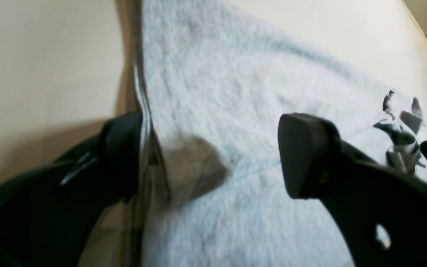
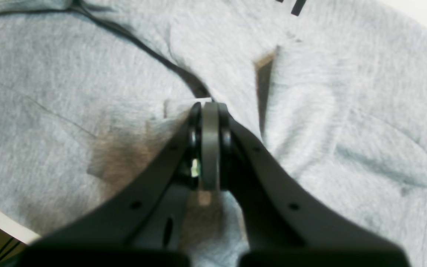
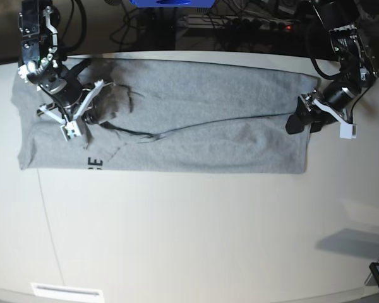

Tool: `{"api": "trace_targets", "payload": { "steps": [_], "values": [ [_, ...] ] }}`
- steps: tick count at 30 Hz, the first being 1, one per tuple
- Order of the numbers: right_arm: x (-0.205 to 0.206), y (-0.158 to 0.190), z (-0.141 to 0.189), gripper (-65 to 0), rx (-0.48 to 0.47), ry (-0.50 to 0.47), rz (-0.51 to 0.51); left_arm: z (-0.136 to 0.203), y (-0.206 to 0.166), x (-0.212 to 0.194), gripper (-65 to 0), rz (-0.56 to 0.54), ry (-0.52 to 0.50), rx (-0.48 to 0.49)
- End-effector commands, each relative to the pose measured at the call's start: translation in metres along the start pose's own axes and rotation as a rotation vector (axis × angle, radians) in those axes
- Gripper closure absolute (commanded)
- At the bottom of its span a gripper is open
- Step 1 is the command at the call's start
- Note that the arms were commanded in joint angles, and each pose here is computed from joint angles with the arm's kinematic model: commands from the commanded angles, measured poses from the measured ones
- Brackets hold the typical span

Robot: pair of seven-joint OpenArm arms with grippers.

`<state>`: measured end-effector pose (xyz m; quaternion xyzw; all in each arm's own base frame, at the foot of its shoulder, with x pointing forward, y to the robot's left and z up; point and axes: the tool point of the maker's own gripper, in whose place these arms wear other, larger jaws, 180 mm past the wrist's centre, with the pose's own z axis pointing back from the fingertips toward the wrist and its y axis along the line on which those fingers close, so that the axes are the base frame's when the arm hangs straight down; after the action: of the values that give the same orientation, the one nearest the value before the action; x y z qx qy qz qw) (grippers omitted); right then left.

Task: Fold the T-shirt properly
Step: 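Lower the left gripper and grasp the shirt end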

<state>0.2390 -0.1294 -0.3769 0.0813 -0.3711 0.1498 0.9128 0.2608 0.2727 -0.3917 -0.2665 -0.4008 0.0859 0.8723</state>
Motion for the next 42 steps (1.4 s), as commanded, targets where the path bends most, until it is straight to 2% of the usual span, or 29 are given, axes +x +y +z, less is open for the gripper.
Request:
{"api": "trace_targets", "payload": {
  "steps": [1,7,9,12,16,18,26,31,34,38,42],
  "values": [
    [0.009,-0.001,0.003,0.0,-0.002,-0.035,0.012,0.0,0.006,-0.008,-52.6,-0.021,0.061,0.034],
    [0.009,-0.001,0.003,0.0,-0.002,-0.035,0.012,-0.007,0.013,-0.018,-51.9,0.028,0.075,0.041],
    [0.009,-0.001,0.003,0.0,-0.002,-0.035,0.012,-0.009,0.014,-0.018,-45.7,0.033,0.078,0.042],
    [0.009,-0.002,0.003,0.0,-0.003,-0.035,0.011,-0.009,0.014,-0.018,-31.4,0.033,0.079,0.042],
    [0.009,-0.002,0.003,0.0,-0.003,-0.035,0.011,-0.008,0.016,-0.018,-17.3,0.031,0.082,0.046],
    [0.009,-0.002,0.003,0.0,-0.003,-0.037,0.012,-0.007,0.016,-0.019,-12.4,0.03,0.084,0.047],
    [0.01,-0.002,0.003,0.0,-0.004,-0.037,0.012,-0.007,0.015,-0.017,0.0,0.022,0.084,0.046],
    [0.01,-0.002,0.003,0.0,-0.004,-0.037,0.012,-0.008,0.013,-0.016,0.0,0.014,0.085,0.042],
    [0.009,-0.002,0.003,0.0,-0.004,-0.035,0.011,-0.007,0.005,-0.005,0.0,-0.028,0.065,0.032],
    [0.009,-0.002,0.003,0.0,-0.004,-0.034,0.011,0.0,0.004,0.004,0.0,-0.01,0.044,0.086],
    [0.009,-0.002,0.003,0.0,-0.004,-0.034,0.011,0.001,-0.008,0.019,0.0,-0.053,0.015,0.08]
  ]
}}
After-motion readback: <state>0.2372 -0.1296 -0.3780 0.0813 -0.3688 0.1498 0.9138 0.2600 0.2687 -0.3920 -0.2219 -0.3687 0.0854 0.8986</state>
